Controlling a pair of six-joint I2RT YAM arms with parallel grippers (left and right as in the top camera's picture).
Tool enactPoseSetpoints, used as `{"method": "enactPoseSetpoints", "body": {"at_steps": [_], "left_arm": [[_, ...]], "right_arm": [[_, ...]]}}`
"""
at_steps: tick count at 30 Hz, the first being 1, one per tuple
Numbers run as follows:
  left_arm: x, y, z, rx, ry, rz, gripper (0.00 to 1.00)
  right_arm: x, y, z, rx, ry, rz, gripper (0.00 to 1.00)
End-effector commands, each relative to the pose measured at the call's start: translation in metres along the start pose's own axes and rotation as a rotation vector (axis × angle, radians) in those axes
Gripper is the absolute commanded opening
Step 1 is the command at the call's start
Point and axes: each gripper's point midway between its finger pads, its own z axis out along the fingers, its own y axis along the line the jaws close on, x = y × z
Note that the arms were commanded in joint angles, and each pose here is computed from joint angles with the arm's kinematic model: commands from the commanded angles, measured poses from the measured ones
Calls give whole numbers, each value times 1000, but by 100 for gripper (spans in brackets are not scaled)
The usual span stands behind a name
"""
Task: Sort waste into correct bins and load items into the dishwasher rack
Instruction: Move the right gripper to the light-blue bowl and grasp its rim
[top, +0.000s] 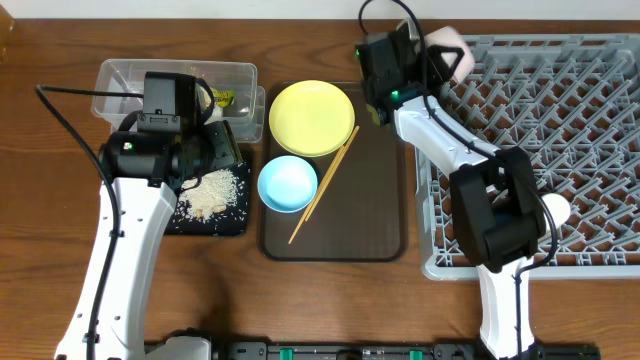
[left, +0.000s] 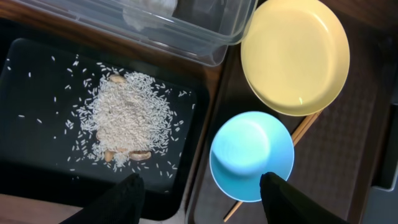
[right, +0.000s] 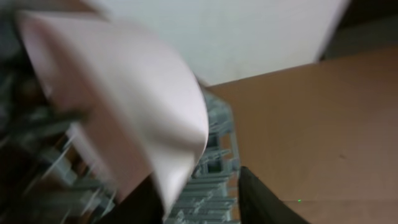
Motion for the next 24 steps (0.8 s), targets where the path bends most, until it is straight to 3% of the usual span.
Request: {"method": "enactPoseSetpoints", "body": {"at_steps": [1,6,7,8,9,15,21,24], "left_arm": [[-2,1,-2,-5,-7,-13,63],[-2,1,-2,-5,-7,-13,63],[-2,1,-2,-5,-7,-13,63],[-2,1,-2,-5,-7,-13,63],[-2,1,-2,-5,-7,-13,63],[-2,1,-2,-5,-7,-13,63],[-2,3,-2,-12,-7,-13,63],[-4,16,-3,-83,-24,-25,63]], "right_arm": [[-5,-1,-12,-173,-32,191,43],[1,-9,-24,-356,-16,290,58],[0,-16,-27,-386,-22,304,67],[0,-21,-30,-408,-27,311,86],[0,-26,-32,-427,-32,320,99],[-4,-51,-60,-643,-89,368,99],[-12,-21,-139,-1142,-178,327,99],[-14,0,-190,-1432,-212,286,99]]}}
